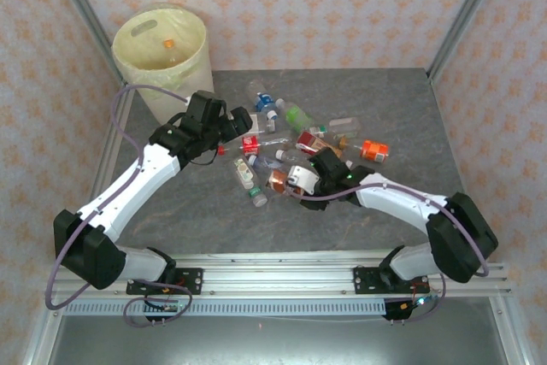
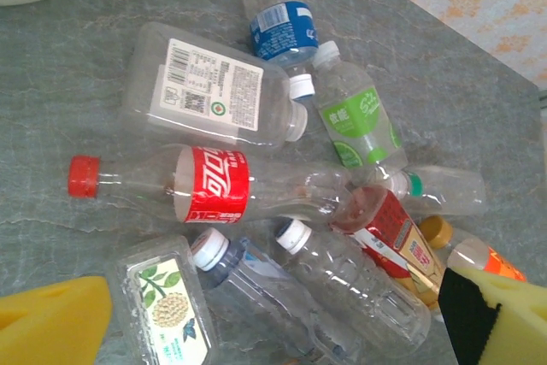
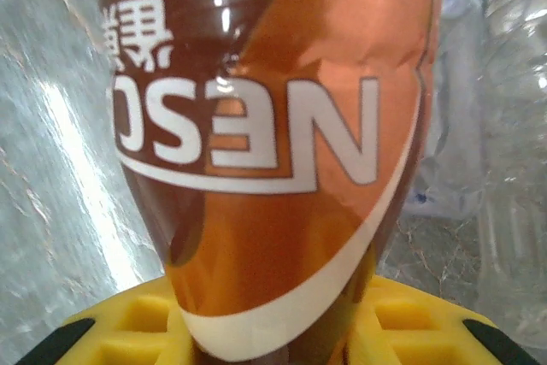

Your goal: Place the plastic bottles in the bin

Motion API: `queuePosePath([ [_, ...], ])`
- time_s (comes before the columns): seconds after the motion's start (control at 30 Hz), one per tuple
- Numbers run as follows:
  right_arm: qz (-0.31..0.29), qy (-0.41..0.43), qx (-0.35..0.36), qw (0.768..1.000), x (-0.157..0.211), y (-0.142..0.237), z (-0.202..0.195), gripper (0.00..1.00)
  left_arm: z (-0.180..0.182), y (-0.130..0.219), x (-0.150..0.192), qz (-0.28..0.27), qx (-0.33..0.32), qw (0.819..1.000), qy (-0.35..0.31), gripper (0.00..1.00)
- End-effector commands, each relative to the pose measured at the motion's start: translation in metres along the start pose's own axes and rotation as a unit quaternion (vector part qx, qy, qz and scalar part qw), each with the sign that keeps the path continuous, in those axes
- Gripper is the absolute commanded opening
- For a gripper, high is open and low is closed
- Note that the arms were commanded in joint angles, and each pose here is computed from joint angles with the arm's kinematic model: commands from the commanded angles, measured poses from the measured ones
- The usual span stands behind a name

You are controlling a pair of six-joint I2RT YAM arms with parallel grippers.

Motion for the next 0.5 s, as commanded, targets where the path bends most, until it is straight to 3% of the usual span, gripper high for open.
queuePosePath([
  [0.0, -0.071, -0.065, 0.007, 0.995, -0.026, 0.012, -0.004, 0.2, -0.013, -0.004, 0.004, 0.01, 0.046, 0.999, -0.006, 1.0],
  [0.13, -0.149, -0.187, 0.017, 0.971, -0.056, 0.025, -0.021, 0.19, -0.038, -0.001, 0.008, 0.023, 0.144, 0.989, -0.024, 1.0],
  [0.3, -0.256, -0.284, 0.027, 0.924, -0.079, 0.034, -0.036, 0.16, -0.029, -0.004, 0.011, 0.023, 0.12, 0.992, -0.025, 1.0],
  [0.4, -0.263, -0.298, 0.029, 0.917, -0.082, 0.034, -0.039, 0.17, -0.028, -0.007, 0.015, 0.035, 0.122, 0.992, -0.02, 1.0],
  [0.47, -0.26, -0.288, 0.024, 0.921, -0.084, 0.032, -0.038, 0.18, -0.04, -0.008, 0.02, 0.061, 0.158, 0.985, -0.019, 1.0],
])
Point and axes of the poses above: each hand's point on the last joint's axis, 136 mm out from that joint toward the fingers, its own y axis back along the fingers, its own z axis along the line the jaws close on, x = y × z, the point moved 4 cm from there along y, back along the fingers, and after that the axes turned 6 degrees about y, right-handed, at the moved point
